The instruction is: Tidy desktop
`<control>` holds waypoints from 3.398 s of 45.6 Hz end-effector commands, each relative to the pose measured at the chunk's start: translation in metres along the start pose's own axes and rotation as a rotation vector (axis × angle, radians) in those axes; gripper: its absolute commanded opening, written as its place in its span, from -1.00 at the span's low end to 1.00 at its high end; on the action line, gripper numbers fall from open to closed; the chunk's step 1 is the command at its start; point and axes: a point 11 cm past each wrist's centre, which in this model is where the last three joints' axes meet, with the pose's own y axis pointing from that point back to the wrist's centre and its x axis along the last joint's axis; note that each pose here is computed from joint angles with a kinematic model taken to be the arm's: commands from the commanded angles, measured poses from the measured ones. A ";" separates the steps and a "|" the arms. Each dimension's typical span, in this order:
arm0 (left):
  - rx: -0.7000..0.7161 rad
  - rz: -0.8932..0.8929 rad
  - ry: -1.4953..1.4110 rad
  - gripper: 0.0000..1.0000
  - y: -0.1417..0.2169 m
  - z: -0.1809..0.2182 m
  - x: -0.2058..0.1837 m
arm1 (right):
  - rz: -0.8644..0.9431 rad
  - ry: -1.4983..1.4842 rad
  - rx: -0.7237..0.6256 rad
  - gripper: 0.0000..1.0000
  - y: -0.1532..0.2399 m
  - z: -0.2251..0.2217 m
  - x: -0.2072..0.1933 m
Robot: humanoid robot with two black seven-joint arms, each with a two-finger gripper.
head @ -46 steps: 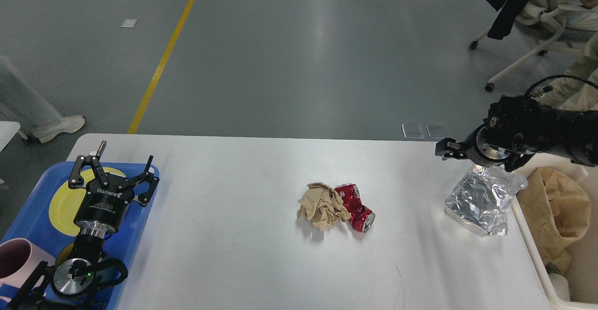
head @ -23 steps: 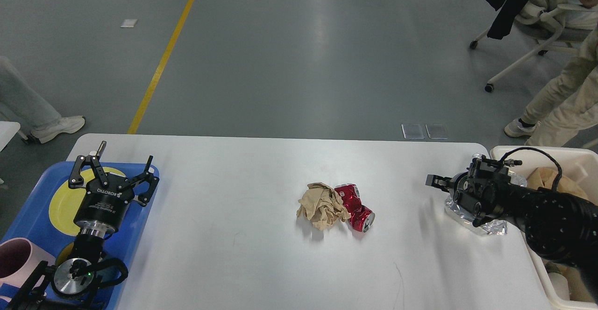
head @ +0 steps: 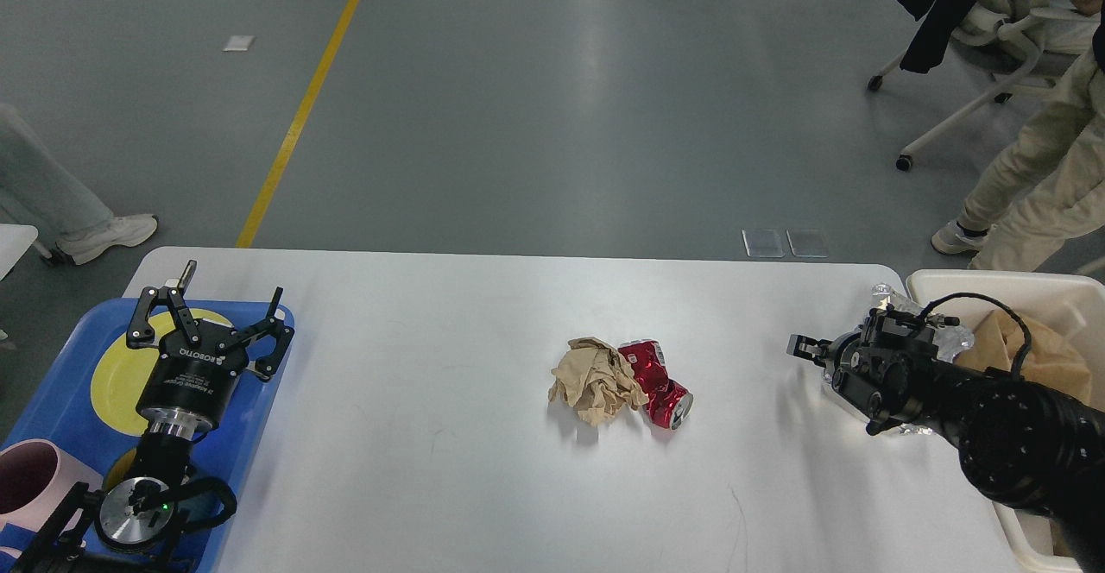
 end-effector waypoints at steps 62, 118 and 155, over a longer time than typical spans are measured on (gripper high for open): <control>0.000 -0.001 0.001 0.93 0.000 0.000 0.000 | -0.248 0.007 -0.019 -1.00 0.095 0.027 0.058; 0.000 -0.001 0.000 0.93 0.000 0.000 0.000 | -0.257 -0.152 -0.154 -1.00 0.179 0.201 0.113; 0.000 -0.001 0.000 0.93 0.000 0.000 0.000 | 0.008 -0.148 -0.253 -1.00 0.001 0.230 -0.055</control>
